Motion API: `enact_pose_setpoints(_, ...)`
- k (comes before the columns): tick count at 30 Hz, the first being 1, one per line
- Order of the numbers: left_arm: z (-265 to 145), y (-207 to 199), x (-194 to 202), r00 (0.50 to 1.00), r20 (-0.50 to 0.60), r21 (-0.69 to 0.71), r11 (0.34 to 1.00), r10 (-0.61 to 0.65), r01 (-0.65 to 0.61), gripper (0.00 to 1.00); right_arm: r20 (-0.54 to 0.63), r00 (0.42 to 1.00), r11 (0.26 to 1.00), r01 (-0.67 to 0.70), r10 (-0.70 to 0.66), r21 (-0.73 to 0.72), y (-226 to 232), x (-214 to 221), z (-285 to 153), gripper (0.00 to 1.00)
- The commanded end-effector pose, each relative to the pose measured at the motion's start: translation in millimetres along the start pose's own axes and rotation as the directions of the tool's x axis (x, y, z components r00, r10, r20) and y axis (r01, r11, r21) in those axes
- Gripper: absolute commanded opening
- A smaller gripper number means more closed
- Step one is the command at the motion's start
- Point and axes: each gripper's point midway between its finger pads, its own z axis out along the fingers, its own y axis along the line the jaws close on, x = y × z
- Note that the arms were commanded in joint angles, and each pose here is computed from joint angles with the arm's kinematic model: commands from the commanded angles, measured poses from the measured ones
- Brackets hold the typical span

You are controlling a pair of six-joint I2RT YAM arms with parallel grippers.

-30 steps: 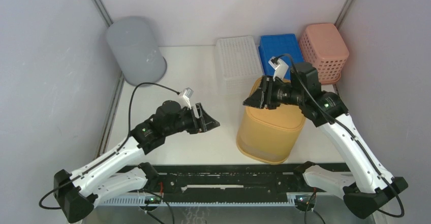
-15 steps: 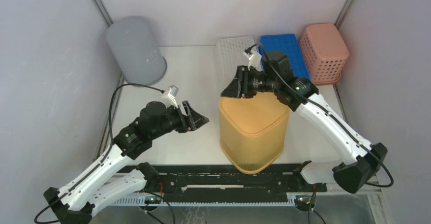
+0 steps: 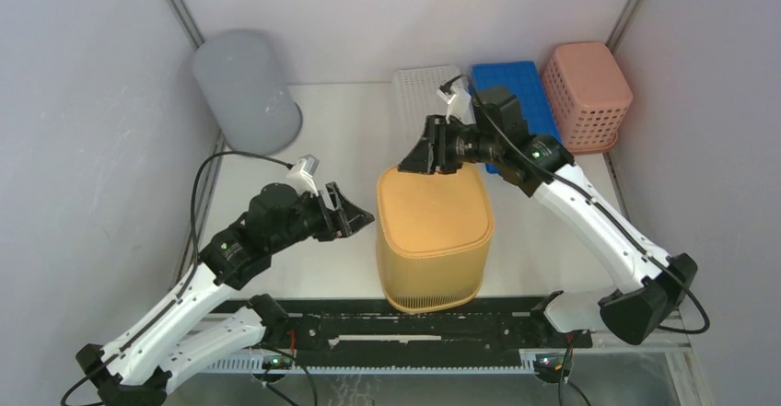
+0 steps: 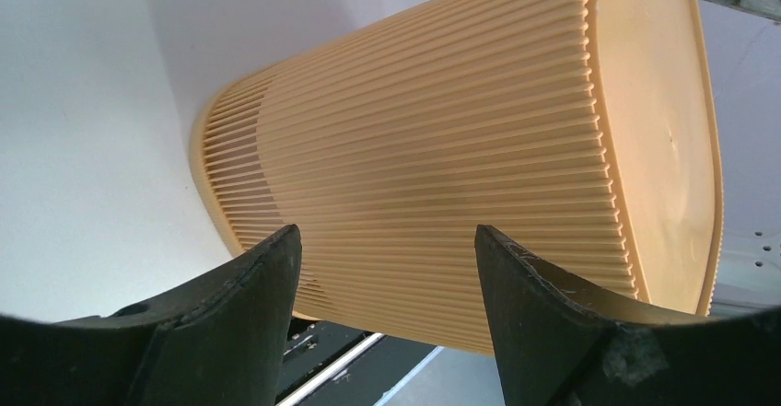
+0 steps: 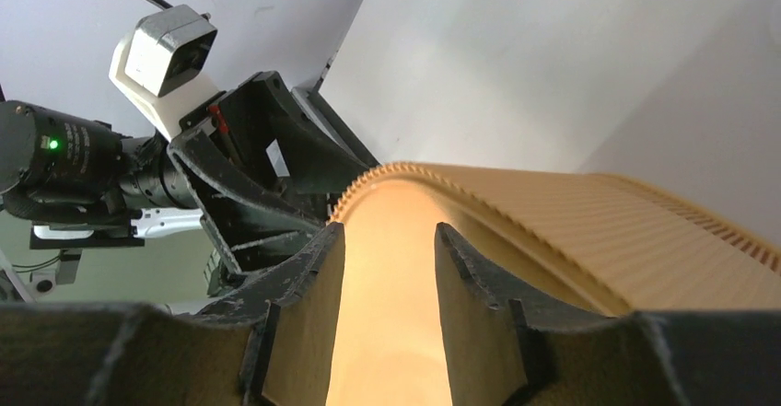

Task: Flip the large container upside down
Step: Move the container to the center of the board.

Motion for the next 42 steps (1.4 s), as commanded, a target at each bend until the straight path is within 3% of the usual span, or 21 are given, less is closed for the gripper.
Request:
enact_pose_setpoints(1, -6, -20, -18, 0.999, 0.049, 0.059, 0.998, 0.013, -0.016, 0.74, 0.108, 0.992, 0.998, 0.067, -0.064, -0.019, 13, -9, -41, 0.50)
enact_pose_setpoints(7, -10, -22, -18, 0.999, 0.049, 0.069, 0.998, 0.005, -0.008, 0.74, 0.242, 0.966, 0.995, 0.096, -0.096, 0.012, 16, -16, -102, 0.54)
enact_pose_setpoints(21, -19, -12, 1, 0.999, 0.021, 0.085, 0.996, -0.040, 0.038, 0.74, 0.311, 0.946, 0.951, -0.179, 0.096, 0.252, -92, 62, -150, 0.56)
enact_pose_setpoints(32, -8, 2, 25, 0.996, -0.032, 0.083, 0.993, -0.082, 0.084, 0.73, 0.358, 0.909, 0.940, -0.292, 0.214, 0.178, -122, 100, -152, 0.56)
enact_pose_setpoints(42, 11, -1, 48, 0.990, -0.094, 0.107, 0.987, -0.106, 0.116, 0.73, 0.272, 0.900, 0.926, -0.371, 0.340, 0.068, -129, 142, -126, 0.56)
